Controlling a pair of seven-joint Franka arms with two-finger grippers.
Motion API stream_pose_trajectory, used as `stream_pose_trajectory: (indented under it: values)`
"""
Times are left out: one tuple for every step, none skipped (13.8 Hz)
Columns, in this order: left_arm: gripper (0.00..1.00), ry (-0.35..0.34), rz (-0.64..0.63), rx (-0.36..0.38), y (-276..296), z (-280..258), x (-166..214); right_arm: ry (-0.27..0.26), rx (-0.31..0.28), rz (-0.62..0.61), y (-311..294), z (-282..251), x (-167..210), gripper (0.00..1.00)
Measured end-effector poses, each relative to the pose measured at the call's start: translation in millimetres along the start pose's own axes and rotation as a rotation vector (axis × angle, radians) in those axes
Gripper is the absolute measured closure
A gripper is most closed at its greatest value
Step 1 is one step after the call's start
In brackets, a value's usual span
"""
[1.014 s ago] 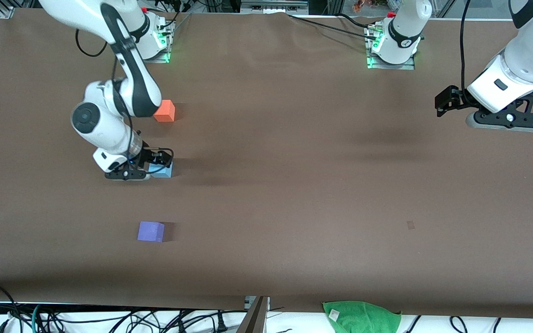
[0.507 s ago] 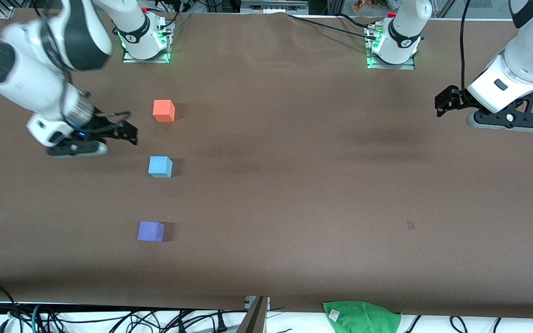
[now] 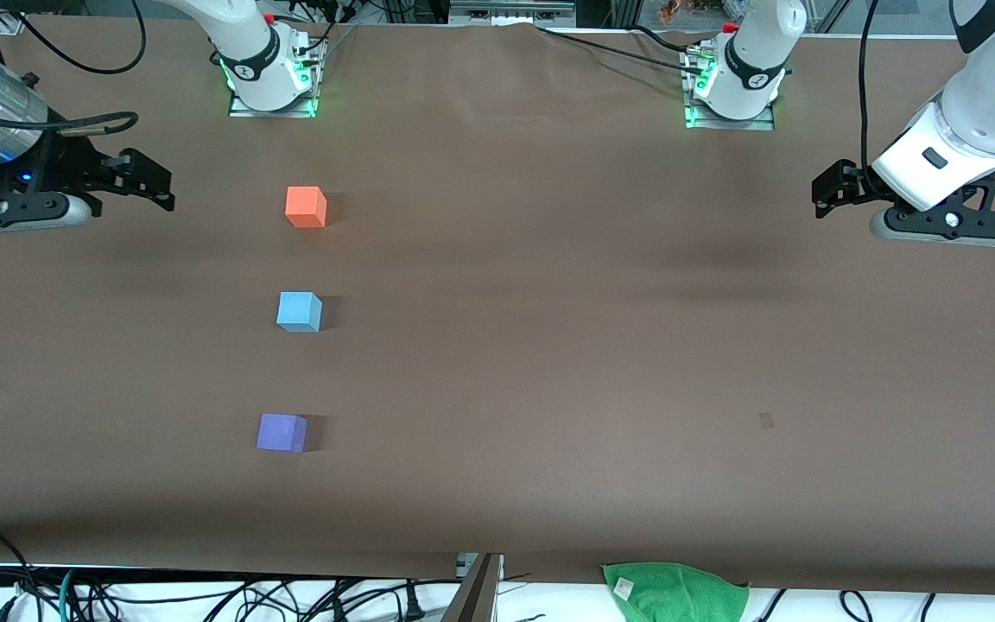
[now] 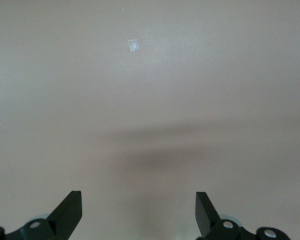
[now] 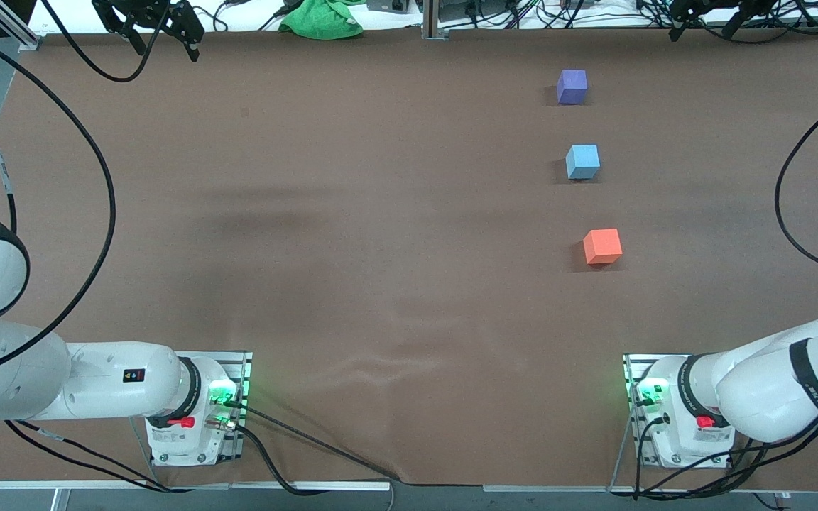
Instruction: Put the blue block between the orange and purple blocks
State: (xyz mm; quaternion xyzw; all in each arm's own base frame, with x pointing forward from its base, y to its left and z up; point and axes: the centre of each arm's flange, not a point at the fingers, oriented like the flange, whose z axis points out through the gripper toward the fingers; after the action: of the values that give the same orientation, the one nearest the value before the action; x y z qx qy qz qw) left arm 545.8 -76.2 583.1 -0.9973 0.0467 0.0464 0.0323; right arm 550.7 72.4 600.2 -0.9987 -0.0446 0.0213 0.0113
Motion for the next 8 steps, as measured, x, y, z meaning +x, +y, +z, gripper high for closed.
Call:
stream_pose_trajectory:
  values:
    - [0.00,0.000,0.000,0.000,0,0,0,0.001,-0.017,-0.008,2,-2,-1,0.00]
    - [0.00,0.000,0.000,0.000,0,0,0,0.003,-0.036,-0.015,4,-8,-2,0.00]
    - [0.00,0.000,0.000,0.000,0,0,0,0.006,-0.051,-0.026,5,-14,-3,0.00]
    - [0.00,0.000,0.000,0.000,0,0,0,0.008,-0.057,-0.049,6,-19,-4,0.00]
    - [0.00,0.000,0.000,0.000,0,0,0,0.011,-0.058,-0.063,6,-22,-4,0.00]
    - [0.00,0.000,0.000,0.000,0,0,0,0.011,-0.058,-0.068,7,-23,-4,0.00]
    - [0.00,0.000,0.000,0.000,0,0,0,0.011,-0.058,-0.068,10,-23,-4,0.00]
    - [0.00,0.000,0.000,0.000,0,0,0,0.010,-0.058,-0.068,14,-23,-4,0.00]
